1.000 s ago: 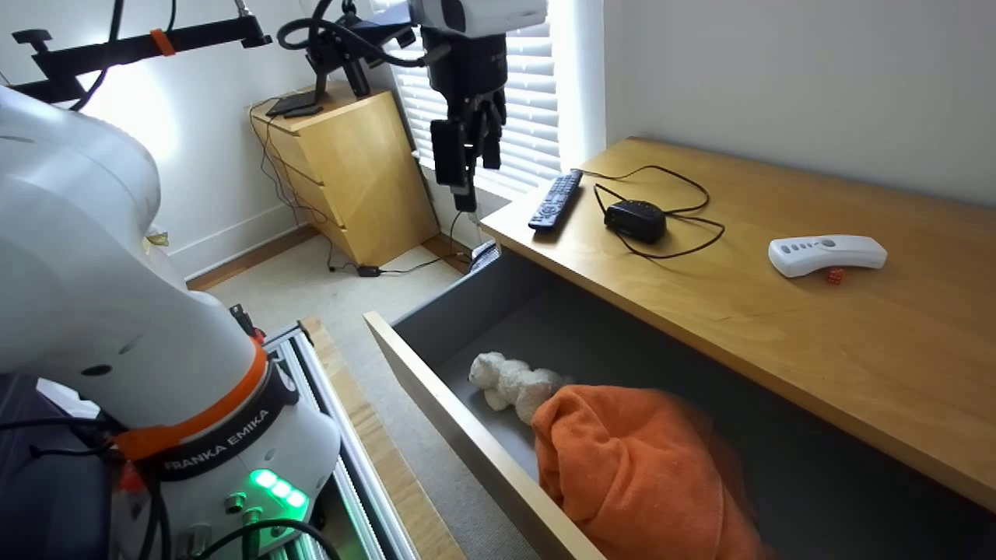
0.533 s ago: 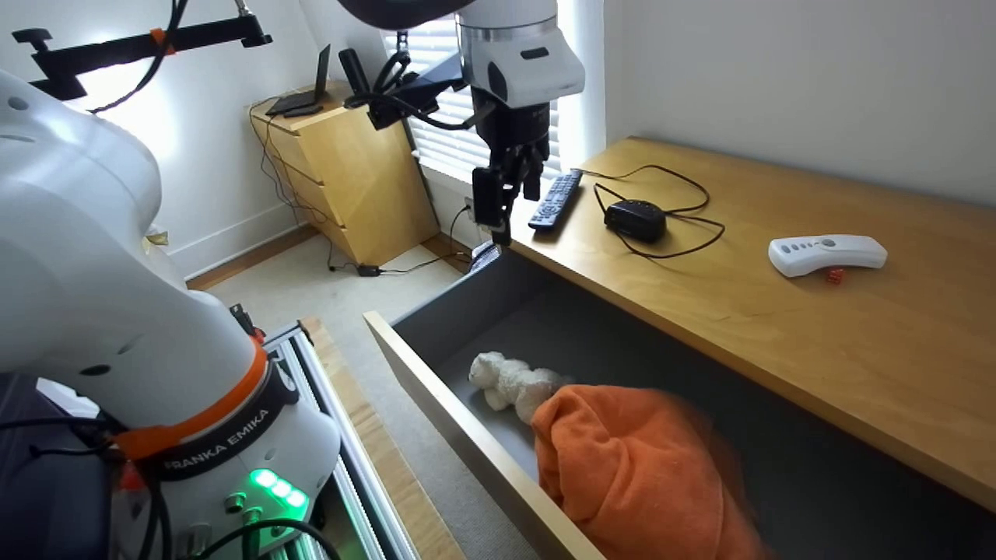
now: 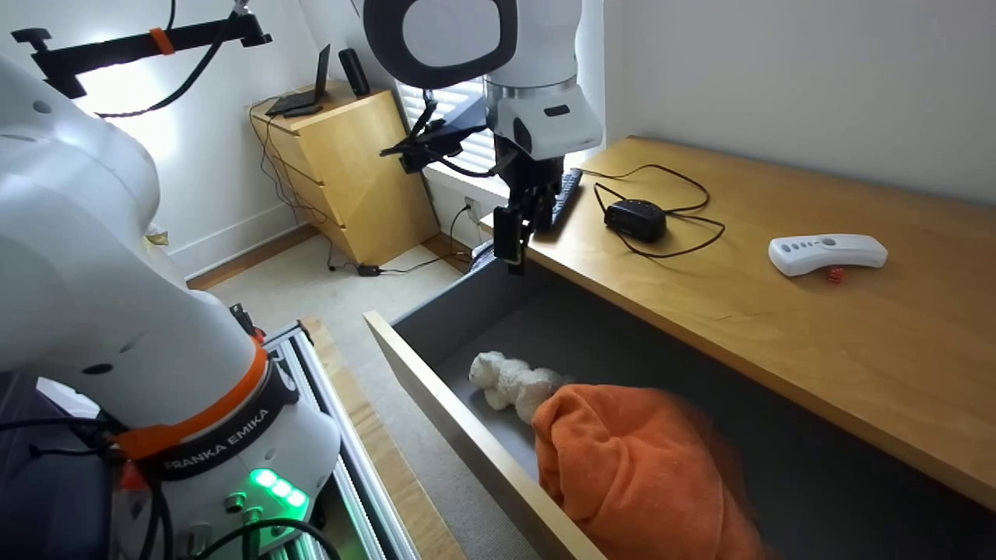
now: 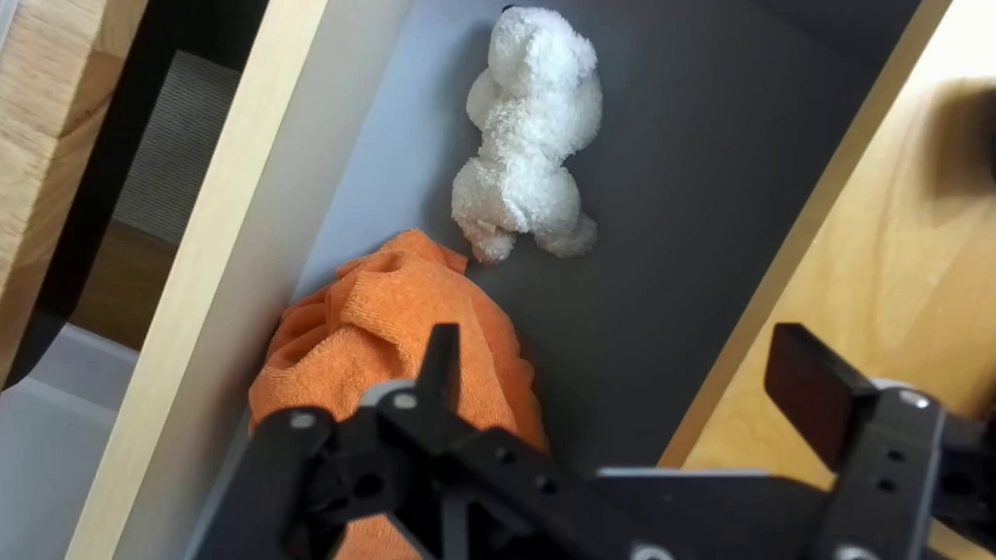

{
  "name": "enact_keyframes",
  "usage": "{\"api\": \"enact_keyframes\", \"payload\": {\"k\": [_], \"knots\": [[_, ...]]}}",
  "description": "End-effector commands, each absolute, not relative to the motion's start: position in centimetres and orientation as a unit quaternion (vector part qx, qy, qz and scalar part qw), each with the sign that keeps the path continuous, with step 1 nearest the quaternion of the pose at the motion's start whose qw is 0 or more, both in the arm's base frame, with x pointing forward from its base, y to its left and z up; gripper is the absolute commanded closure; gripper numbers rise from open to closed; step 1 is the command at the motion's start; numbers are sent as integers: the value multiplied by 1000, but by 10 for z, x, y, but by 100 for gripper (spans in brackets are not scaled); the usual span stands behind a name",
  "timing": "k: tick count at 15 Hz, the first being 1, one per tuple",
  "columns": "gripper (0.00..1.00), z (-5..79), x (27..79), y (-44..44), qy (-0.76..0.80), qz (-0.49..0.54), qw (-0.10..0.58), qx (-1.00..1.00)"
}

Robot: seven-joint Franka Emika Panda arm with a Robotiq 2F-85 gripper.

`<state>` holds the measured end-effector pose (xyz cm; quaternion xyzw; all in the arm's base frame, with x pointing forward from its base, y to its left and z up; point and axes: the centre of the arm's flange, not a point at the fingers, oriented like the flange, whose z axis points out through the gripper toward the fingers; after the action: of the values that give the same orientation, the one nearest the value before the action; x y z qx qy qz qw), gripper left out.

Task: Remove the teddy bear from the drawer

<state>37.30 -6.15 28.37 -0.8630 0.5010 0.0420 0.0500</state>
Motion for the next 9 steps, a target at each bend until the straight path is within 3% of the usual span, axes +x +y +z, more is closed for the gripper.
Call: {"api": "enact_keyframes", "payload": {"k": [1, 9], "knots": [[0, 284, 373, -62, 501, 42, 50, -863], [0, 243, 372, -54, 511, 52, 44, -857]]}}
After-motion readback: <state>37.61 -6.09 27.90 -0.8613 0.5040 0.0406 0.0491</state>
